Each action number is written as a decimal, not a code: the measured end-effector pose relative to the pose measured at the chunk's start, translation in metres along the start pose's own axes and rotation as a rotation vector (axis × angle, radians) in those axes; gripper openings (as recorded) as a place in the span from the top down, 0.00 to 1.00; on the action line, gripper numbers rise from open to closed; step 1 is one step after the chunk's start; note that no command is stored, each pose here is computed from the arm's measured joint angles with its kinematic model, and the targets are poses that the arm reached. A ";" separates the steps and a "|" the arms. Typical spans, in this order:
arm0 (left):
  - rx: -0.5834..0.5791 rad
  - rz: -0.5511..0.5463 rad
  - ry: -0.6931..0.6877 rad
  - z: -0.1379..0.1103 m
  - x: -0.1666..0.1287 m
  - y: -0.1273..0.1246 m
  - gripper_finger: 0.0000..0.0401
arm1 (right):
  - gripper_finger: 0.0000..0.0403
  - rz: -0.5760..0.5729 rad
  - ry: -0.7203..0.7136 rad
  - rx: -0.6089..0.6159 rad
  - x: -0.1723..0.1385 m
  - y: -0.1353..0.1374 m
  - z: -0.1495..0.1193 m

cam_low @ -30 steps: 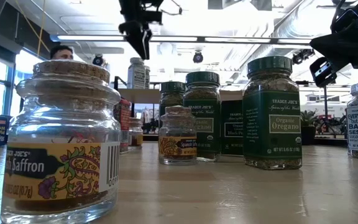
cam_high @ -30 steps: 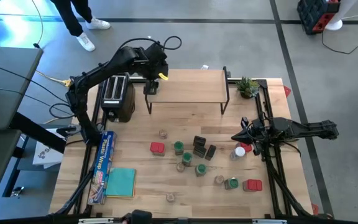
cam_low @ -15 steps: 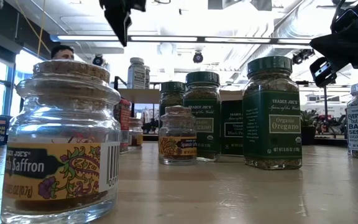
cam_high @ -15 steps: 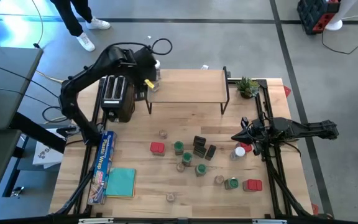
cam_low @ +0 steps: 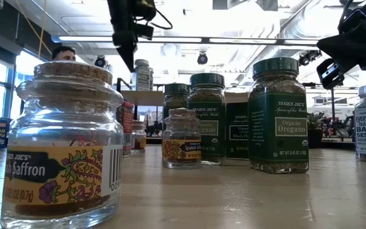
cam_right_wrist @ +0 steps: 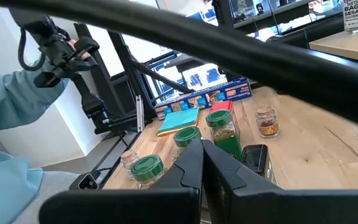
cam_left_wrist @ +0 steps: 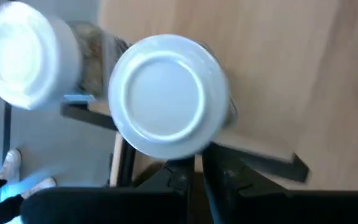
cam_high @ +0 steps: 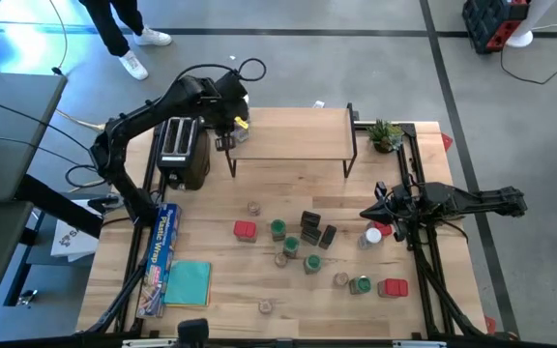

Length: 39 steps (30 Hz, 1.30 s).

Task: Shelf spices
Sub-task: Put the left white seasoning bottle on the shelf aligned with the other white seasoning bottle

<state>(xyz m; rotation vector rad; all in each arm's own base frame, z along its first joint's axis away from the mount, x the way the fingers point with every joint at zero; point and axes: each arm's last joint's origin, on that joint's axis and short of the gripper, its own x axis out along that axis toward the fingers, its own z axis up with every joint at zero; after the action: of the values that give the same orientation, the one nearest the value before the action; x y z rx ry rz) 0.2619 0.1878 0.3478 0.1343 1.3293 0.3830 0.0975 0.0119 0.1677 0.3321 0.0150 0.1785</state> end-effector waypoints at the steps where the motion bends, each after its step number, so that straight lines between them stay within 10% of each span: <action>1: -0.007 0.007 -0.010 0.000 0.002 0.002 0.95 | 1.00 0.000 0.000 0.000 0.000 0.000 0.000; 17: -0.063 0.161 -0.025 -0.007 -0.009 0.015 0.96 | 1.00 0.000 0.000 0.000 0.000 0.000 0.000; 23: -0.141 0.025 -0.081 -0.021 -0.030 0.007 0.96 | 1.00 0.000 0.000 0.000 0.000 0.000 0.000; 39: -0.127 0.034 -0.132 -0.018 0.015 -0.001 0.96 | 1.00 0.000 0.001 0.000 0.000 0.000 0.000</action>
<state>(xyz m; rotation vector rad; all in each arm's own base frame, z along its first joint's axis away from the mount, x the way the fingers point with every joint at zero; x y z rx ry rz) 0.2477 0.1902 0.3292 0.0746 1.1701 0.4781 0.0975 0.0119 0.1676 0.3321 0.0157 0.1782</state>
